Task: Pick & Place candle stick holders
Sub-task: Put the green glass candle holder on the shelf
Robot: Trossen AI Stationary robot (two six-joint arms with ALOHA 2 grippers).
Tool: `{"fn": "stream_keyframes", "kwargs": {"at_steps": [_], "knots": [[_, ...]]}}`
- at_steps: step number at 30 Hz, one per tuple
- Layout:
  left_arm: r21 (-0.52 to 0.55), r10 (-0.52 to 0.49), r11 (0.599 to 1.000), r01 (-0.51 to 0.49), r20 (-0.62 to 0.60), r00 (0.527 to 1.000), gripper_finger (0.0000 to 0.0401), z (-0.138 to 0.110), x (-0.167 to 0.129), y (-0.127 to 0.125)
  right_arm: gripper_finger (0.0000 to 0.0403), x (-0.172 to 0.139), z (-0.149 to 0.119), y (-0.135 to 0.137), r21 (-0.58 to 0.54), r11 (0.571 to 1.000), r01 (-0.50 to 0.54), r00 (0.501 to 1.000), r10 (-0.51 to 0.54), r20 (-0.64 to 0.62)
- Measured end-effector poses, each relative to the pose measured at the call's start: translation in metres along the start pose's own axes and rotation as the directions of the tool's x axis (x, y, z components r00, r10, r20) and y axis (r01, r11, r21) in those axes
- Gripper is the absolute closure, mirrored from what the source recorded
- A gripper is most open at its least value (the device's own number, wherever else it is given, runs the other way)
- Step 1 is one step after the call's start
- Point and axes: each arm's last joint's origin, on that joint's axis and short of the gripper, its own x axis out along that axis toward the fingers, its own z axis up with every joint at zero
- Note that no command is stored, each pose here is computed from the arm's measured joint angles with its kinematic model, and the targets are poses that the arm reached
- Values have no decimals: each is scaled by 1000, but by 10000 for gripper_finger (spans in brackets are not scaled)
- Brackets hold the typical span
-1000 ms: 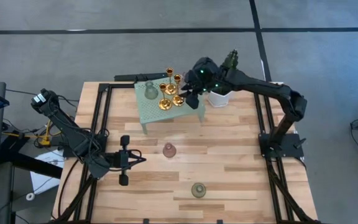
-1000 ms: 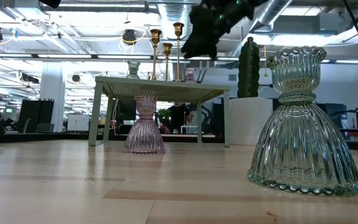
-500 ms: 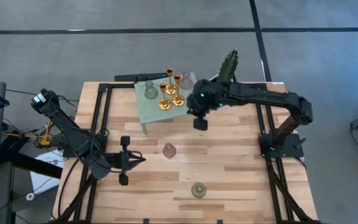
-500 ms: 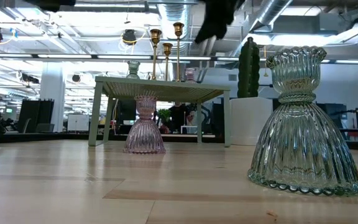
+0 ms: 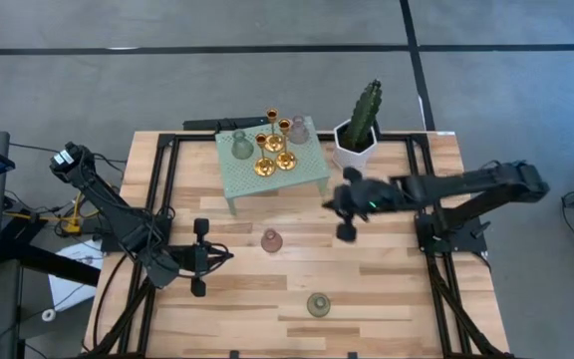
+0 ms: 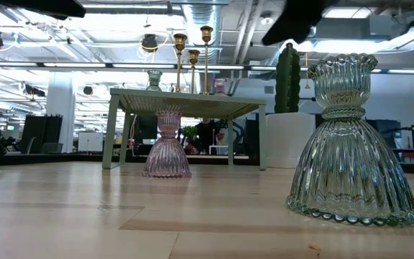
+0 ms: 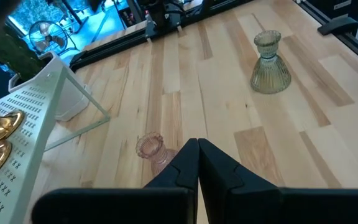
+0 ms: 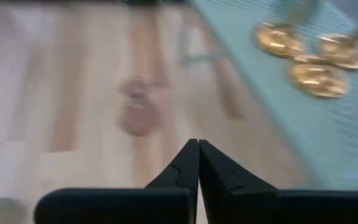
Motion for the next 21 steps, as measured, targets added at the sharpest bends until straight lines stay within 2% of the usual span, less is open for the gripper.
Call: {"fn": "stream_keyframes", "kwargs": {"at_steps": [4,9,13,18,21], "knots": [[34,0,999,0,6,1000,393,1,0,0,402,-7,-36,27,-39,986,-160,974,164,157],[41,0,999,0,10,1000,393,1,0,0,402,-9,-76,60,-146,927,-346,885,374,276],[33,-1,999,0,17,1000,393,2,0,0,402,-5,-104,75,-90,897,-433,861,441,254],[15,-1,1000,1,24,1000,393,3,0,0,401,6,-127,89,11,878,-478,869,470,156],[-15,-1,1000,2,25,1000,393,3,0,0,402,17,-139,98,21,876,-481,875,479,77]]}}
